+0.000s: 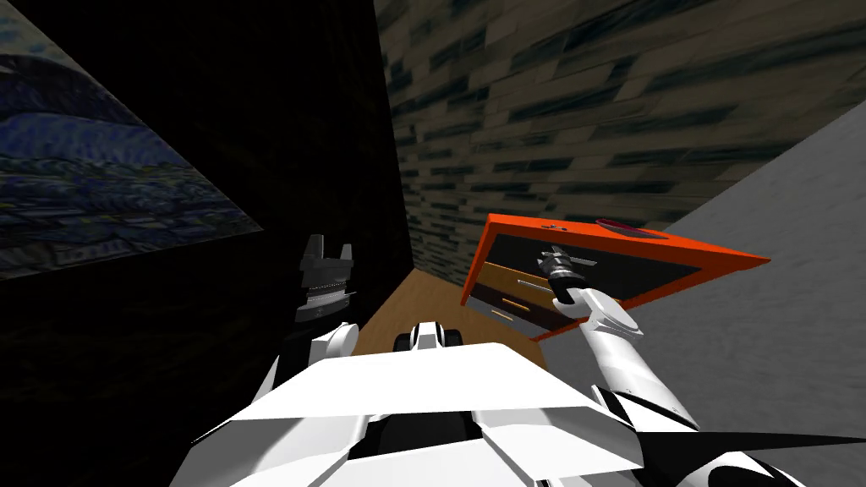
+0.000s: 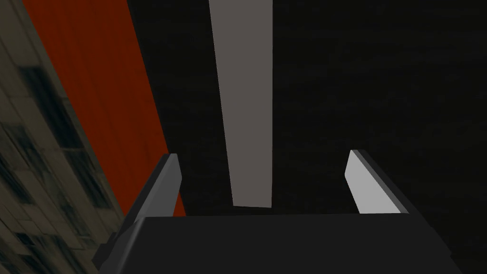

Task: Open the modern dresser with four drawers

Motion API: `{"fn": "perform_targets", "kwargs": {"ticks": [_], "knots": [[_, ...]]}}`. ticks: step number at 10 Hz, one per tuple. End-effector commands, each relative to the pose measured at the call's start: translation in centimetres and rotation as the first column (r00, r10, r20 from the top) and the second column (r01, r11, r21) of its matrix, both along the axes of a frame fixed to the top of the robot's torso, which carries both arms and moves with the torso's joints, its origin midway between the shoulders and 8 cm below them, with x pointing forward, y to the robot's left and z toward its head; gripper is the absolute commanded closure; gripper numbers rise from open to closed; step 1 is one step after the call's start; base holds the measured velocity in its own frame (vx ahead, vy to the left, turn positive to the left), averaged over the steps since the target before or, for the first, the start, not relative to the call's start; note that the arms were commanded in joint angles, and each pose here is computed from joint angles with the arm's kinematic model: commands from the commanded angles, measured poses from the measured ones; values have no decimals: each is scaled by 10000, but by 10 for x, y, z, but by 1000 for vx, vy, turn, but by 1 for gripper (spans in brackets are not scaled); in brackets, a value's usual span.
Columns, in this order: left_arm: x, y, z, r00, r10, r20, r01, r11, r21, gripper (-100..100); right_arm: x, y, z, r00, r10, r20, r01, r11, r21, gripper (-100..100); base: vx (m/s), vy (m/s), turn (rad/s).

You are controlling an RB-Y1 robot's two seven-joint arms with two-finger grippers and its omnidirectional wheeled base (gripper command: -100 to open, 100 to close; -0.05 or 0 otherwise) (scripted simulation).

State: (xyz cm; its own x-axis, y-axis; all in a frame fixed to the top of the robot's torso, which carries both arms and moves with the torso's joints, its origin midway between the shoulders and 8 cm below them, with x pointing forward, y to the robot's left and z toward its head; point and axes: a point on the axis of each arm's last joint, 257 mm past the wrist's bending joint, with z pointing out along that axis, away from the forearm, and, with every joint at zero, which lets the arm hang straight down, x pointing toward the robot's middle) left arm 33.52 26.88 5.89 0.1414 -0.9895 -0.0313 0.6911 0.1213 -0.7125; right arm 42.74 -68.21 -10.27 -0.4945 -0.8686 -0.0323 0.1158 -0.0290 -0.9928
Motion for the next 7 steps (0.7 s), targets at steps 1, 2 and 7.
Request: {"fn": "perform_targets", "kwargs": {"ticks": [1, 2, 7], "knots": [[0, 0, 0, 10000, 1, -1, -1, 10000, 0, 0, -14, -23, -8, 9979, -633, -107, 635, 9979, 117, -100, -94, 30, 277], [0, 0, 0, 10000, 2, -2, -2, 10000, 2, 0, -13, -23, -7, 9983, -566, -100, 567, 9984, 93, -100, -34, 8, 48], [0, 0, 0, 10000, 8, -7, -8, 10000, 7, 0, 30, 88, -23, 9768, 2111, -370, -2114, 9774, -55, 100, 185, -54, -462]]}}
